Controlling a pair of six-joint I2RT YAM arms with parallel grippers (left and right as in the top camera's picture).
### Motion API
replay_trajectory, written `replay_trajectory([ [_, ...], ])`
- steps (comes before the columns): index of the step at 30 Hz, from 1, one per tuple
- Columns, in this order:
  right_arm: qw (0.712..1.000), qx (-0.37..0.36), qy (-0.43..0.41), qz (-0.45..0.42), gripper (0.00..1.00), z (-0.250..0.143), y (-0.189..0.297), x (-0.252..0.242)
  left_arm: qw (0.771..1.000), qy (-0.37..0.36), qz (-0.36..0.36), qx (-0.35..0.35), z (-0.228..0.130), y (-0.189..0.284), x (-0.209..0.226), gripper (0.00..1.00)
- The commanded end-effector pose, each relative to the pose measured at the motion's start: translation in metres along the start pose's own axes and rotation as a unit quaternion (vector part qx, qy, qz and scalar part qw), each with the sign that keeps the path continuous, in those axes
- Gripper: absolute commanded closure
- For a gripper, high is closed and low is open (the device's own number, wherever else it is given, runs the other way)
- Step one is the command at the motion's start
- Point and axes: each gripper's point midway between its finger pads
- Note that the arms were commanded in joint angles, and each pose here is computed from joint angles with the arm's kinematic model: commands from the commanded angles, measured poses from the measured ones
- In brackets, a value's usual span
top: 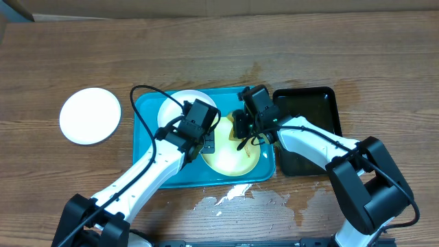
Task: Clean dirty plates on tray and stack at the side
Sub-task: 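Scrub the yellow plate with the sponge while the left gripper holds it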
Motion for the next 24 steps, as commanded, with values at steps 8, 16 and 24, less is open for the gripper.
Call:
replay_trajectory([
  [8,0.999,0.038,-0.032,0.020,0.96,-0.017,-0.001,0.006,1.000,0.020,0.003,-0.019,0.016,0.005,0.008,0.96],
  [16,0.993,0.079,-0.051,0.071,0.96,-0.033,0.002,0.023,1.000,0.021,0.000,-0.024,0.019,0.006,0.007,0.96],
  [24,0.987,0.121,-0.087,0.066,0.96,-0.051,0.005,0.021,0.999,0.021,-0.003,-0.028,0.021,0.006,0.006,0.96],
])
Point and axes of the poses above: each gripper's point midway between its finger pads, its own y axis back along the fingers, its own x axis along the line the jaws close on, z = x × y, and after that the axes turned 3 degrees about y, right-handed
